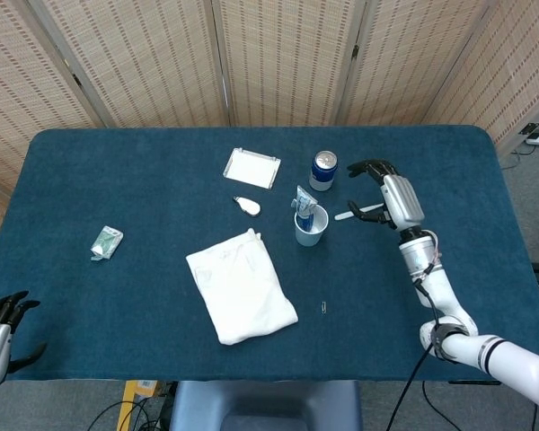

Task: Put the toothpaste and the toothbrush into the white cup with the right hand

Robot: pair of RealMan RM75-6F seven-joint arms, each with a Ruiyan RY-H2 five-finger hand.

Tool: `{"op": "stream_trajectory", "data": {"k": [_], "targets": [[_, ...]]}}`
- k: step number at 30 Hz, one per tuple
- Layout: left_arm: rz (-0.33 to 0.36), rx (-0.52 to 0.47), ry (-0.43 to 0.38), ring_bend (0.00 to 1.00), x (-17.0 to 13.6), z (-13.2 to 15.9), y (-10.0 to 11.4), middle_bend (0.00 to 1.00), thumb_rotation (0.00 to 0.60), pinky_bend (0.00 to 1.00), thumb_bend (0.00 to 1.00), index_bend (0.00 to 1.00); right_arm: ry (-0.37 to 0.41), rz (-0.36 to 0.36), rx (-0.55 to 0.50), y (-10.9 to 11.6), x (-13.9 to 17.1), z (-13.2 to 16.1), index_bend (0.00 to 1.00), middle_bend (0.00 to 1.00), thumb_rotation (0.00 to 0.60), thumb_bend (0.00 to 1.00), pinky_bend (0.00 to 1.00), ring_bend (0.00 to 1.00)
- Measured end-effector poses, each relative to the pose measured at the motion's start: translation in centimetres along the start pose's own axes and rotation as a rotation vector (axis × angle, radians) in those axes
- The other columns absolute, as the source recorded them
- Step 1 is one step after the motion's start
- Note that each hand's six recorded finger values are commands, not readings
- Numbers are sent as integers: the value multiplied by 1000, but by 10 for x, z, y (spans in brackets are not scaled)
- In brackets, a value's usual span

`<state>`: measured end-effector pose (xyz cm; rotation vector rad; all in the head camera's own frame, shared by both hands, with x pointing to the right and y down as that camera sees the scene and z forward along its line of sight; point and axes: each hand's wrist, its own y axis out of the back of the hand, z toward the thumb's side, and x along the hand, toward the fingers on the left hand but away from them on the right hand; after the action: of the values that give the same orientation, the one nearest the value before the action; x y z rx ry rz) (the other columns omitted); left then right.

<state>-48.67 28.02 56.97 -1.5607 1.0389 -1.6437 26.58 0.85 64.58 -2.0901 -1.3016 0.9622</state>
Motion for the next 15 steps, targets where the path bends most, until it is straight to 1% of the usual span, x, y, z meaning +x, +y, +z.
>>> {"op": "stream_trajectory", "data": {"k": [2, 4, 9, 12, 15], "targets": [[1, 0, -3, 151, 0, 2, 0, 171, 600, 178, 269, 271, -11, 24, 74, 0, 1, -6, 423, 458, 600, 233, 260, 319], [1, 0, -6, 151, 1, 3, 1, 171, 600, 178, 270, 271, -29, 58, 169, -1, 2, -14, 465, 460, 600, 233, 260, 320], [7, 0, -9, 151, -1, 4, 4, 171, 600, 178, 269, 270, -84, 161, 396, -12, 3, -39, 468, 435, 600, 233, 260, 320], [7, 3, -1, 151, -3, 2, 5, 171, 600, 177, 269, 271, -113, 196, 494, -17, 2, -53, 468, 425, 600, 233, 260, 320], [4, 4, 6, 151, -5, 0, 5, 171, 600, 177, 270, 271, -144, 214, 555, -21, -2, -66, 468, 410, 600, 257, 260, 319]]}}
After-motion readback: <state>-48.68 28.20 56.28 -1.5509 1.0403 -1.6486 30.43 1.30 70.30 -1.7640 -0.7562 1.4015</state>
